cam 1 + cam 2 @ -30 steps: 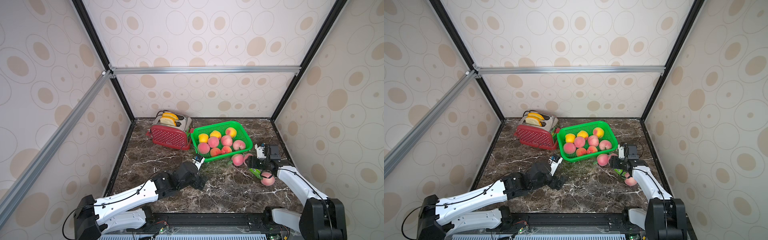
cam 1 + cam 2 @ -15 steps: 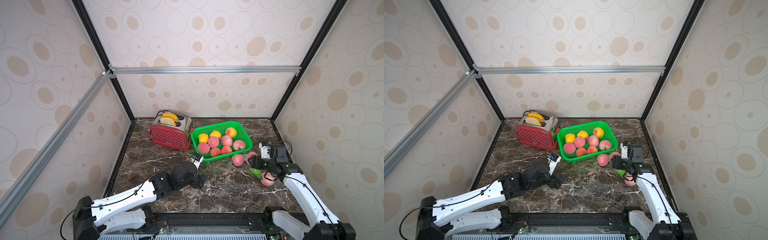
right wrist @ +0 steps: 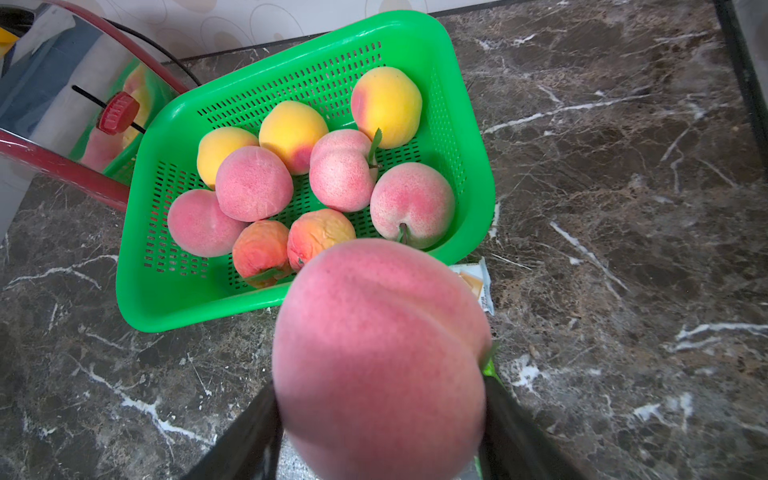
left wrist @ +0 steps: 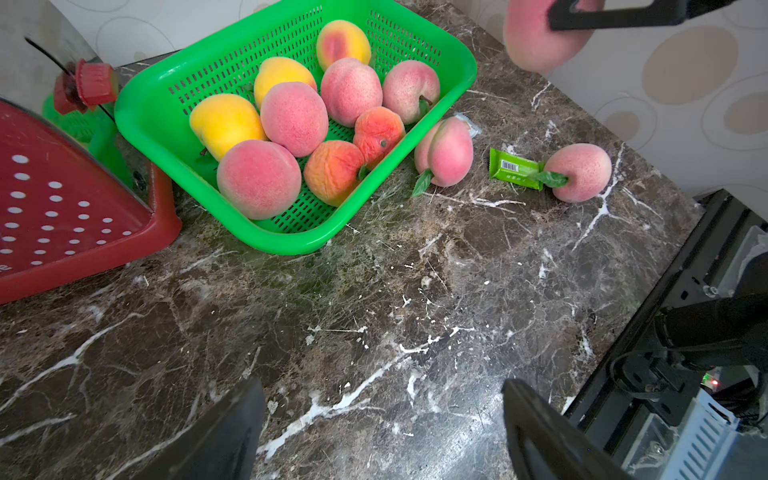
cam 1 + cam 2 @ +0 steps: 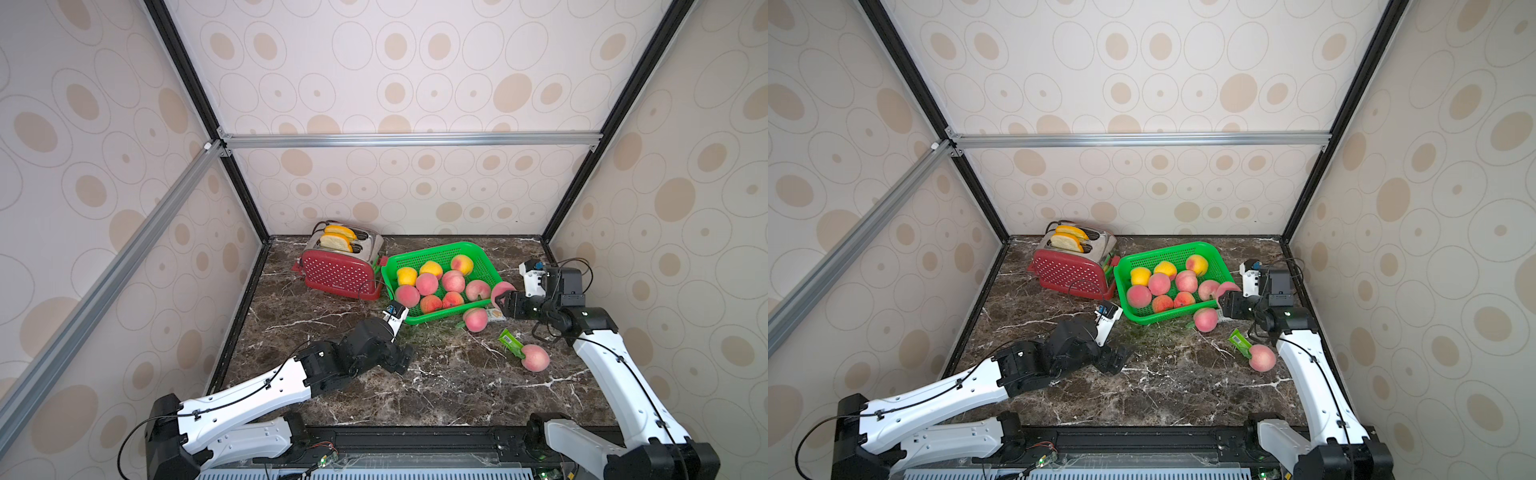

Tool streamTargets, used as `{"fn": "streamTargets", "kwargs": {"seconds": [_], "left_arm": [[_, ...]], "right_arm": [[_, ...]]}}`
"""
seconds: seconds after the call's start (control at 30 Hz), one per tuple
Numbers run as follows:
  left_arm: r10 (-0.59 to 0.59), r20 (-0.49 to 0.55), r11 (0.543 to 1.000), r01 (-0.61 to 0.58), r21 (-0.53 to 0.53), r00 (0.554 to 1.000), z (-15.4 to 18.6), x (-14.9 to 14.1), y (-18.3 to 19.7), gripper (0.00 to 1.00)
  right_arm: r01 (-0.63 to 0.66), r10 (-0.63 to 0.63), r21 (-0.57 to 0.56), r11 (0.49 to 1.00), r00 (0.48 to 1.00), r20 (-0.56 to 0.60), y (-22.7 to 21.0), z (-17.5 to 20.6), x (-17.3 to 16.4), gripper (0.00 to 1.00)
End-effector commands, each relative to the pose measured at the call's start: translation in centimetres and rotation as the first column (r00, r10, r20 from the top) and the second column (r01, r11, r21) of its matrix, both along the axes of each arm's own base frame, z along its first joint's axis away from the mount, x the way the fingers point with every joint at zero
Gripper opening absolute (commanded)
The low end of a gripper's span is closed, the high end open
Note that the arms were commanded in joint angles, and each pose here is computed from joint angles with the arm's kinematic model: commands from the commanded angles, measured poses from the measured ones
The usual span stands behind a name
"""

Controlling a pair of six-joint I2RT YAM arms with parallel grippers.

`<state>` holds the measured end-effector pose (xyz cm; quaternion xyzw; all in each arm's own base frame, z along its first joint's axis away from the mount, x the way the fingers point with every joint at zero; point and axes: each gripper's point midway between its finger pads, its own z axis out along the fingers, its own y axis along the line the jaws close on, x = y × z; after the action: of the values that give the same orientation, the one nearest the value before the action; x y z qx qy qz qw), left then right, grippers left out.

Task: Put the peaches into the basket
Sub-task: Place the peach in the basket.

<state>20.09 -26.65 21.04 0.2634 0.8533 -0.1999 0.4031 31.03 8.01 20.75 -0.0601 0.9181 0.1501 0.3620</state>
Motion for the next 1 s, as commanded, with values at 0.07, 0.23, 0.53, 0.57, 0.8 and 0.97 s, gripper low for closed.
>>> {"fn": "streamTargets", "kwargs": {"seconds": [0.07, 0.23, 0.53, 0.57, 0.8, 0.97], "left_arm": [[-0.021, 0.007, 1.000, 0.021, -0.018, 1.000, 1.3, 0.1, -0.2, 0.92], [-0.023, -0.005, 0.999, 0.023, -0.033, 1.000, 1.1, 0.2, -0.3, 0.92], [-0.017, -0.015, 0.999, 0.017, -0.034, 1.000, 0.8, 0.5, -0.3, 0.92], [-0.015, -0.017, 0.999, 0.015, -0.033, 1.000, 0.7, 0.5, -0.2, 0.92], [-0.009, -0.026, 0.999, 0.008, -0.031, 1.000, 0.3, 0.4, 0.2, 0.92], [-0.005, -0.028, 0.999, 0.004, -0.035, 1.000, 0.4, 0.6, 0.1, 0.92]], "right_arm": [[-0.053, 0.053, -0.003, 0.999, 0.999, 0.013, 1.2, 0.5, 2.3, 0.65], [-0.062, 0.062, -0.002, 0.998, 0.998, 0.024, 2.0, 0.6, 5.8, 0.65], [-0.099, 0.099, -0.019, 0.995, 0.995, -0.030, 3.7, -2.5, 10.3, 0.66], [-0.099, 0.099, -0.019, 0.995, 0.995, -0.026, 3.8, -2.7, 10.7, 0.66], [-0.114, 0.114, 0.000, 0.993, 0.992, -0.057, 4.6, -4.2, 11.6, 0.66], [-0.139, 0.138, 0.001, 0.990, 0.987, -0.084, 5.7, -5.3, 11.6, 0.67]]}}
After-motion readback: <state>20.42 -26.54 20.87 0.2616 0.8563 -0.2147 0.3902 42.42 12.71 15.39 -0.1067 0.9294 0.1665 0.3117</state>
